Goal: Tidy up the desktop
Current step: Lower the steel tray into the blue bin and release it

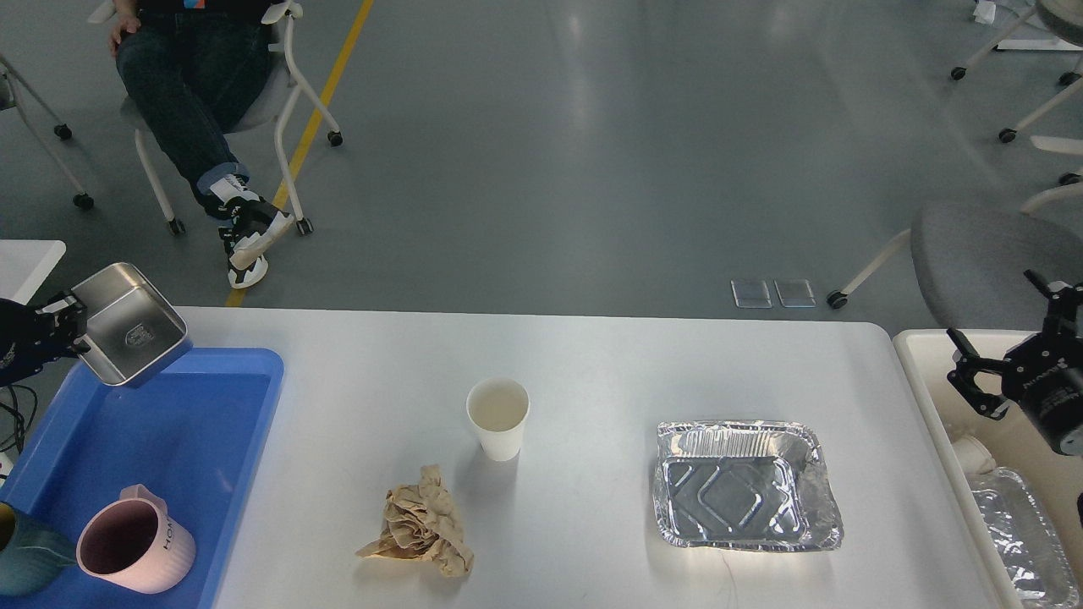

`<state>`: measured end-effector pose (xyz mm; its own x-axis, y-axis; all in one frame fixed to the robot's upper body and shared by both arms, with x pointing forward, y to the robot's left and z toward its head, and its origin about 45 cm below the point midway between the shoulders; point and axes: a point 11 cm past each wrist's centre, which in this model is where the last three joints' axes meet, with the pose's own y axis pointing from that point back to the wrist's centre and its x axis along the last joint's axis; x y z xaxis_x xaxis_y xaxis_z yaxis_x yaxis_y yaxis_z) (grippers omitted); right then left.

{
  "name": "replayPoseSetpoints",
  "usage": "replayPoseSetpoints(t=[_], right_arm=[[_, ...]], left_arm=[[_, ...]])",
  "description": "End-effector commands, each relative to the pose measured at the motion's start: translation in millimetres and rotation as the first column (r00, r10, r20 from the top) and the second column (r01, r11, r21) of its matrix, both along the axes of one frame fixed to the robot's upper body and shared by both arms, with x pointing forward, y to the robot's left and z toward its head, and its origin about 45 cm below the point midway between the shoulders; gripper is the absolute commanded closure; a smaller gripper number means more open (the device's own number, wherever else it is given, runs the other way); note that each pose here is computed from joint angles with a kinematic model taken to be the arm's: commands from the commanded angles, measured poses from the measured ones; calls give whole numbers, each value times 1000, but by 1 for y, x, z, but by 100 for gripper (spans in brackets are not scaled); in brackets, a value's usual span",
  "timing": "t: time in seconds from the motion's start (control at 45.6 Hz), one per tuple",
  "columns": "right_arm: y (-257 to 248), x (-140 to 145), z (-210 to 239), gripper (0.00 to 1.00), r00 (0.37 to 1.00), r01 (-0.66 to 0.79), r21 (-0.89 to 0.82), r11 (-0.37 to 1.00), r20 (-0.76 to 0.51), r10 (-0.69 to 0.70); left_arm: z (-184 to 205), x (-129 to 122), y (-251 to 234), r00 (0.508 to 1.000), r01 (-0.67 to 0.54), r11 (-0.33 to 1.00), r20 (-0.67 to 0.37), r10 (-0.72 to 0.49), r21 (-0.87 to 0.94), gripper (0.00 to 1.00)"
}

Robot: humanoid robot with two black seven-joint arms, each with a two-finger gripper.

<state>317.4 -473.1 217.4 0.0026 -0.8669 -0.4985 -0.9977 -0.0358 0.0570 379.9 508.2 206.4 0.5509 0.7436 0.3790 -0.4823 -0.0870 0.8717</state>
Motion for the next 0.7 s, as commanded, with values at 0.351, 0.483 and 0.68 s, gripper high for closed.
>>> replayPoseSetpoints(t=[0.351, 0.483, 0.68], right_arm=[[0, -2, -2, 0, 1000, 1, -1, 1000, -7, -1], [-1, -4, -4, 0, 1000, 2, -1, 1000, -11, -2], [-2, -5, -4, 0, 1000, 4, -1, 1000, -13, -4]], left_arm=[[-32, -14, -5, 1000, -12, 999, -8, 12, -38, 100], [-38, -19, -3, 1000, -20, 999, -18, 20, -33, 100], [-43, -24, -1, 999, -24, 999, -38, 23, -29, 100]])
